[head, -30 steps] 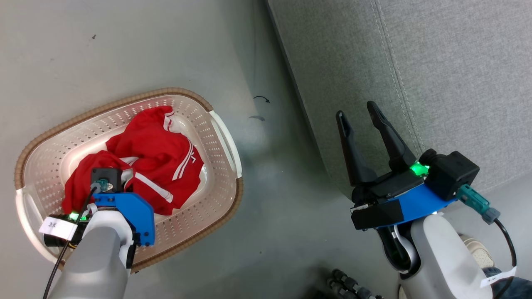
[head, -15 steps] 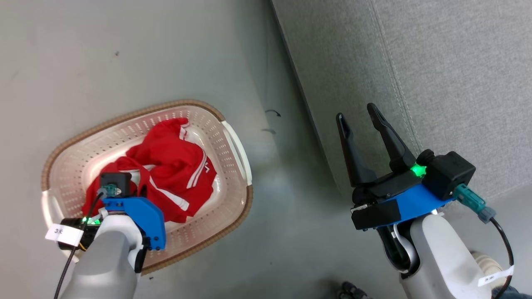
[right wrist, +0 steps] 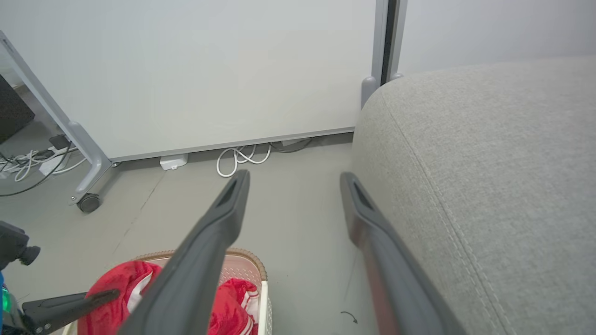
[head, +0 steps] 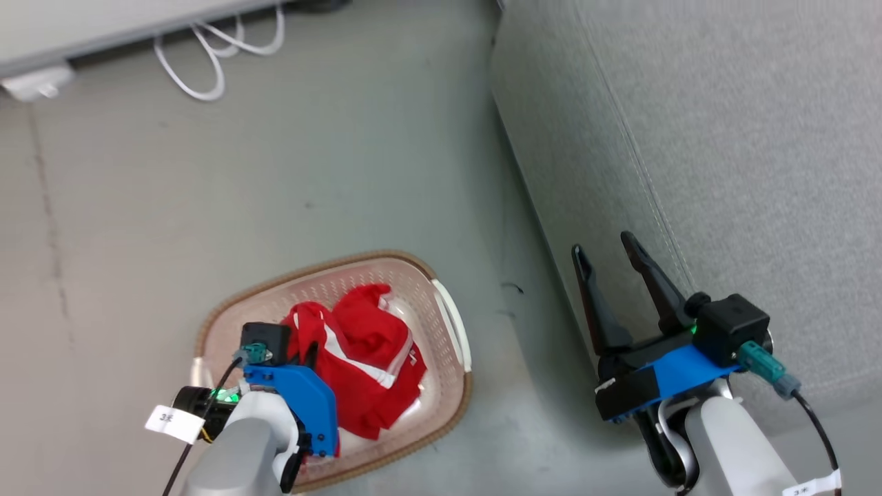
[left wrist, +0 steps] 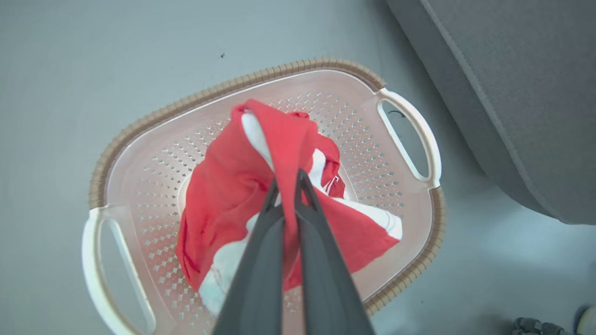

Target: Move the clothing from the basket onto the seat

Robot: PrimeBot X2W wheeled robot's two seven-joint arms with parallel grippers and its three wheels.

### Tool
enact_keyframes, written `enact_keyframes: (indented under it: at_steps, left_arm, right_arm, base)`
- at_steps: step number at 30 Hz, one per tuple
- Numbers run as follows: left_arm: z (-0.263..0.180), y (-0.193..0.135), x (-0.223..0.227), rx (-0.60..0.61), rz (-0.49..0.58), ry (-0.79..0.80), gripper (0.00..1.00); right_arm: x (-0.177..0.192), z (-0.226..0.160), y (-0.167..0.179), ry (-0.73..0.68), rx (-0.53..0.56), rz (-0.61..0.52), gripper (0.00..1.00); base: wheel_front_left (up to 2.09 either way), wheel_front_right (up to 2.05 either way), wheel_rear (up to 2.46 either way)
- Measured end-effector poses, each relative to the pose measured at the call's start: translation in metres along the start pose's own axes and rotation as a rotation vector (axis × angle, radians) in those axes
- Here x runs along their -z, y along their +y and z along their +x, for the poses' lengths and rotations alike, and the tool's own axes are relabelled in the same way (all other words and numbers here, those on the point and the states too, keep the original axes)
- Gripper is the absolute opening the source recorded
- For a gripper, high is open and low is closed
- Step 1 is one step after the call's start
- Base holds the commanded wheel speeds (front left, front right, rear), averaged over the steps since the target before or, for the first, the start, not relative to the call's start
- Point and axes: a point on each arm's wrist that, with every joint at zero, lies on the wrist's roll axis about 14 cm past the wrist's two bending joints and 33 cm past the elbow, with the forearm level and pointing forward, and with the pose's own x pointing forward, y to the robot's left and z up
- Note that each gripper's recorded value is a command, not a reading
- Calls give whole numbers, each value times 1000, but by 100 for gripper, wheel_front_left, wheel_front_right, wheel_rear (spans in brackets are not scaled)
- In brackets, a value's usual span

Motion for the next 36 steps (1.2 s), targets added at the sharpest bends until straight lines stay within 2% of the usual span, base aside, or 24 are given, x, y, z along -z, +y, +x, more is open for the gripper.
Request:
enact_keyframes:
  at_steps: [18, 29, 36]
  left_arm:
    - [-109, -67, -145, 125, 147, -497, 0]
    - [-164, -121, -232, 241, 272, -751, 0]
    - [-192, -160, -258, 319, 355, -834, 0]
  right_arm:
    - [-52, -25, 56, -130, -145, -8, 100]
    - [-56, -35, 55, -131, -139, -13, 100]
    - [-62, -38, 57, -141, -145, -23, 100]
  base:
    - [0, 0, 0]
    - [0, 0, 0]
    - [0, 0, 0]
